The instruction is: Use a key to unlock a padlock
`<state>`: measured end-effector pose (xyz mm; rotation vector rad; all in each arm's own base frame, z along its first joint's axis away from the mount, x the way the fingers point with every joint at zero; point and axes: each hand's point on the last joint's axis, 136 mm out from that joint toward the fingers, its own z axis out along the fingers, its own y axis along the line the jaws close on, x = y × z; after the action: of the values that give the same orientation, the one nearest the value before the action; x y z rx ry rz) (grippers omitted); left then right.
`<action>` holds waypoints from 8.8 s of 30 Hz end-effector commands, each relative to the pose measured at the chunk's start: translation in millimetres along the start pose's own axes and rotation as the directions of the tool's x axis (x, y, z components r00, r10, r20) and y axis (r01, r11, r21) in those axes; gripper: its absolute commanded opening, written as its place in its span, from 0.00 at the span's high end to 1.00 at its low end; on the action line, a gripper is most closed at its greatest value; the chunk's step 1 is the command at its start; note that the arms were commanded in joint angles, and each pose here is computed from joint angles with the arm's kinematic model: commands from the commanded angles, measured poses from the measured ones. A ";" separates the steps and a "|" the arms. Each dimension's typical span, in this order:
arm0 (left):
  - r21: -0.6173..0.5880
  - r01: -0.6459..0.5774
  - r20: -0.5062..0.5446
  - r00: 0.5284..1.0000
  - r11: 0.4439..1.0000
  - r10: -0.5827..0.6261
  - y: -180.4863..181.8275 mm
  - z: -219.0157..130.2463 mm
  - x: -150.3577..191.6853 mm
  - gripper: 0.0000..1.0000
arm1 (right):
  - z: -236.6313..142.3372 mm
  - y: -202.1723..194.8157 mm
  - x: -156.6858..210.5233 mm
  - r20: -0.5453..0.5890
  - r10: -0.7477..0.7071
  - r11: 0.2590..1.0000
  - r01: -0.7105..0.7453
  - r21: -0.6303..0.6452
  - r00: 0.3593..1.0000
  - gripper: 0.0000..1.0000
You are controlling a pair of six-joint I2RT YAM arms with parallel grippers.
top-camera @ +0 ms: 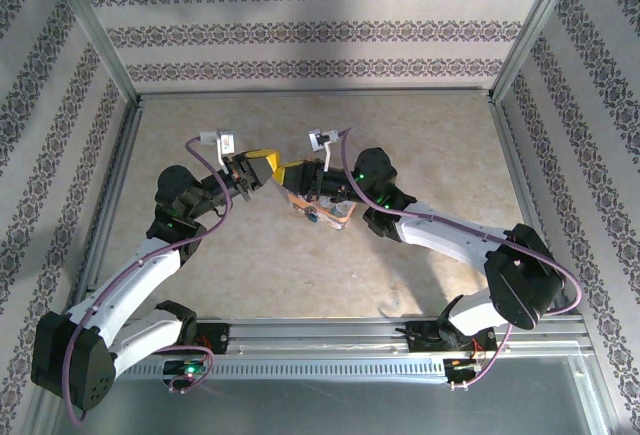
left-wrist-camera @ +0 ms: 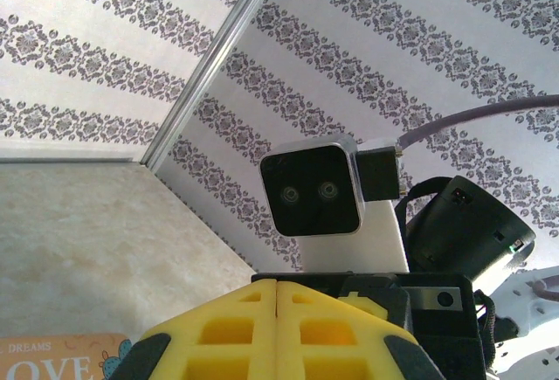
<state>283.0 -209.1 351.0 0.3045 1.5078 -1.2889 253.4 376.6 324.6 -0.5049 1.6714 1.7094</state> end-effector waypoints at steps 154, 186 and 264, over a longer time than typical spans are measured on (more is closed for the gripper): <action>-0.326 0.275 -0.442 0.802 0.905 -0.403 121.2 68.7 247.4 0.77 | -168.5 -169.2 153.7 -0.409 0.047 0.660 0.279 0.698 0.911 1.00; -0.358 0.321 -0.455 0.760 0.877 -0.464 111.3 72.6 246.2 0.83 | -151.0 -207.2 167.8 -0.444 -0.136 0.562 0.438 0.702 0.886 1.00; -0.366 0.373 -0.474 0.714 0.852 -0.516 99.7 74.9 246.0 0.83 | -92.9 -186.4 75.5 -0.148 -0.420 0.647 0.410 0.643 0.895 1.00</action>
<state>321.9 -313.4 80.6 0.0147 2.3687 -1.2860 288.6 260.7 60.8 -0.5050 2.0662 0.5737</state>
